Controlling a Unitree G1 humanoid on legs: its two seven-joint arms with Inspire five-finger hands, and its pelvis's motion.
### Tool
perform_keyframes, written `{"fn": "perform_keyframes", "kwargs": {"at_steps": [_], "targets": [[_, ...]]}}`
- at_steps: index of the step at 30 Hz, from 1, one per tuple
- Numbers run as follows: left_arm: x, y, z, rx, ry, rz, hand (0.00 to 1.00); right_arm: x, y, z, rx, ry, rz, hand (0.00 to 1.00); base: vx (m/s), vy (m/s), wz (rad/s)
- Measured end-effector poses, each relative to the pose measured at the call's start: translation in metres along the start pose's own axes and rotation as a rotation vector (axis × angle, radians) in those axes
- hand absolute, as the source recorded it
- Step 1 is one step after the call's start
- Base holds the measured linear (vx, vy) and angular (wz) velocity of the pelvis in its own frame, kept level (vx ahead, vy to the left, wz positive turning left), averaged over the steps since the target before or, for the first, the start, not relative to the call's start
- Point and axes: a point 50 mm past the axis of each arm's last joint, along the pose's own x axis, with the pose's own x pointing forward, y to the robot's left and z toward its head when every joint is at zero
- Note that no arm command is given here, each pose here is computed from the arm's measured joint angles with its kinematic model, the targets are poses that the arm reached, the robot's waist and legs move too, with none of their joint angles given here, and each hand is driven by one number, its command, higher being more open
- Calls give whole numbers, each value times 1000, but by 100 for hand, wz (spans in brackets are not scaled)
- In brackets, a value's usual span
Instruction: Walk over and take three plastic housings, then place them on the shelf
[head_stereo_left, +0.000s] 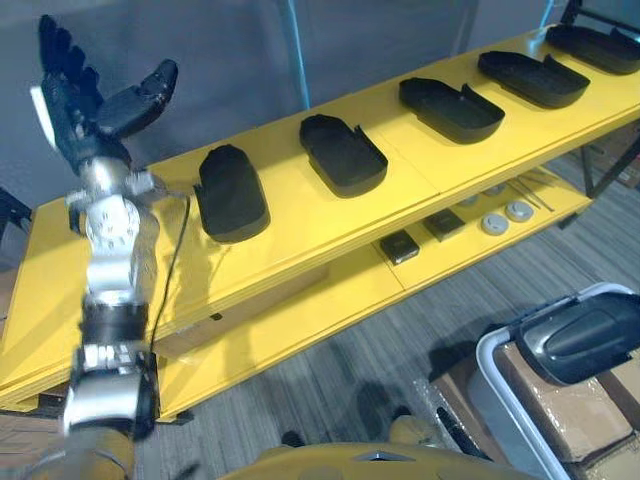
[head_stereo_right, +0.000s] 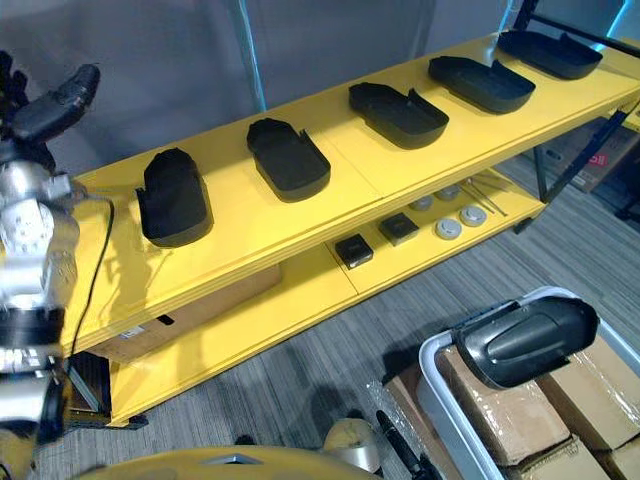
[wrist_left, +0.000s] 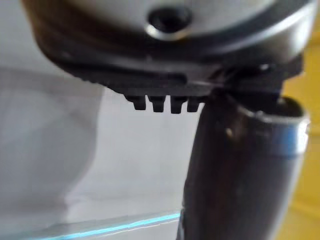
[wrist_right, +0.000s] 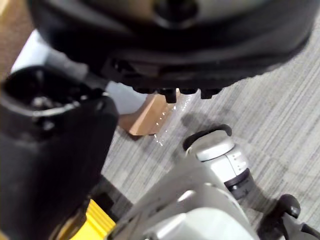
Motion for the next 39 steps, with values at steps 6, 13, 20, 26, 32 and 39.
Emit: {"fn": "perform_keyframes", "kwargs": {"at_steps": [6,13,20,26,32,39], "targets": [[-125,51,-25,36,238,159,100,-1,13,-4,-89,-13,9,100,19,-9,49],[-145,74,-5,82,166,-28,100,11,31,43,-78,-154,12,100,-1,-4,12],[-147,69,-8,61,178,-42,100,7,26,28,34,-115,53,100,0,0,-5],[-150,50,-15,-8,197,-72,100,-2,17,27,100,-204,31,100,17,13,-31],[-139,39,10,-56,60,-80,100,-35,13,90,79,-616,-77,100,34,14,-18],[-138,38,22,-65,5,-73,100,-102,23,171,80,-1159,-71,100,27,15,-8]]}}
